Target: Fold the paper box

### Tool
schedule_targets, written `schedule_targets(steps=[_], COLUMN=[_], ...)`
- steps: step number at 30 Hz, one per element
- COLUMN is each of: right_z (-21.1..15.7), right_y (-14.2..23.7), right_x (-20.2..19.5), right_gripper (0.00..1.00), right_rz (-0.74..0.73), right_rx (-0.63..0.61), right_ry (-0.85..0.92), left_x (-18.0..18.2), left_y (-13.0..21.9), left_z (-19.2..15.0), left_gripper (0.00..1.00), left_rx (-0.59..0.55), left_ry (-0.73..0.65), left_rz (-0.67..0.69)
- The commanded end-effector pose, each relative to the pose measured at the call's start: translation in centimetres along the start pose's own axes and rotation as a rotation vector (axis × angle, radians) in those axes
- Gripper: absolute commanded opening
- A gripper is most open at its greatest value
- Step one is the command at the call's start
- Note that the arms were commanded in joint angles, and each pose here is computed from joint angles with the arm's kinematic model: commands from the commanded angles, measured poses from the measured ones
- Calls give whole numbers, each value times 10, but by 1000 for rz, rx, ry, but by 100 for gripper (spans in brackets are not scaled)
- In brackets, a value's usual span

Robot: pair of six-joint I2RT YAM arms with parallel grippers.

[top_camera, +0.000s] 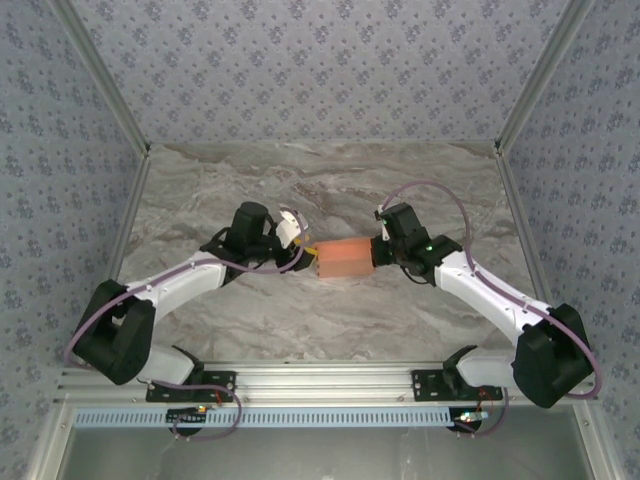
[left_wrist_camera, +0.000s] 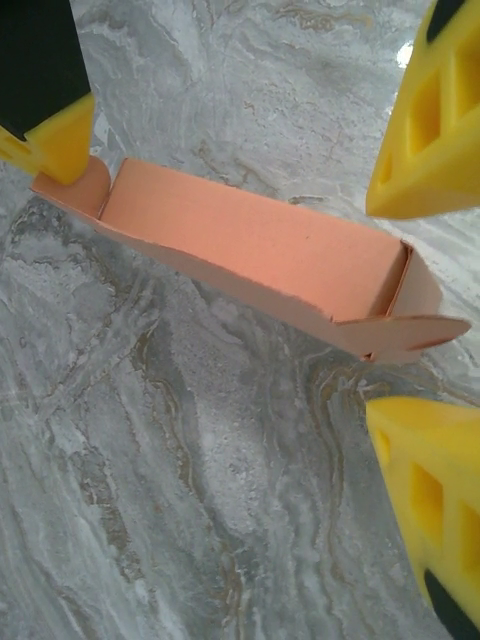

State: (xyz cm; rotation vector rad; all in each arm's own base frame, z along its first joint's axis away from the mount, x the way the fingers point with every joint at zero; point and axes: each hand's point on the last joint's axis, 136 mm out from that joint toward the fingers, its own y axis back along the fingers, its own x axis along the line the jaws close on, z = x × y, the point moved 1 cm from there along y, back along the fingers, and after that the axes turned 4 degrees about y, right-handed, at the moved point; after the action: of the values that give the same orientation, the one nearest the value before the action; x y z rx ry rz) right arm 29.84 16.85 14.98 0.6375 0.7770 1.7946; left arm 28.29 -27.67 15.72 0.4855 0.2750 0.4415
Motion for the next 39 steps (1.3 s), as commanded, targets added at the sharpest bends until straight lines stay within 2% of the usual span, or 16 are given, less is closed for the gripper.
schedule_targets(steps=[1,8,15,19,30,39], right_z=[-5,-7,-7,-7,-9,-8], right_y=[4,3,1,0,-4,-5], right_x=[-1,-2,-1,1,6,9], right_gripper=[5,5,5,5,5,5], right_rz=[-11,-15,-6,5,15,17], right_rx=[9,13,16,17,23,23], right_ry=[-3,-3,-14,-30,-60,-63], left_x=[-2,0,1,3,11,4], left_y=[3,-4,-10,-13,-25,-34], left_z=[-2,1,7,12,20,22], left_gripper=[43,21,9,3,0,0], left_rx=[35,47,43,29,-42,-54], left_ry=[17,13,39,125,468,554], left_rz=[10,16,36,73,231,260])
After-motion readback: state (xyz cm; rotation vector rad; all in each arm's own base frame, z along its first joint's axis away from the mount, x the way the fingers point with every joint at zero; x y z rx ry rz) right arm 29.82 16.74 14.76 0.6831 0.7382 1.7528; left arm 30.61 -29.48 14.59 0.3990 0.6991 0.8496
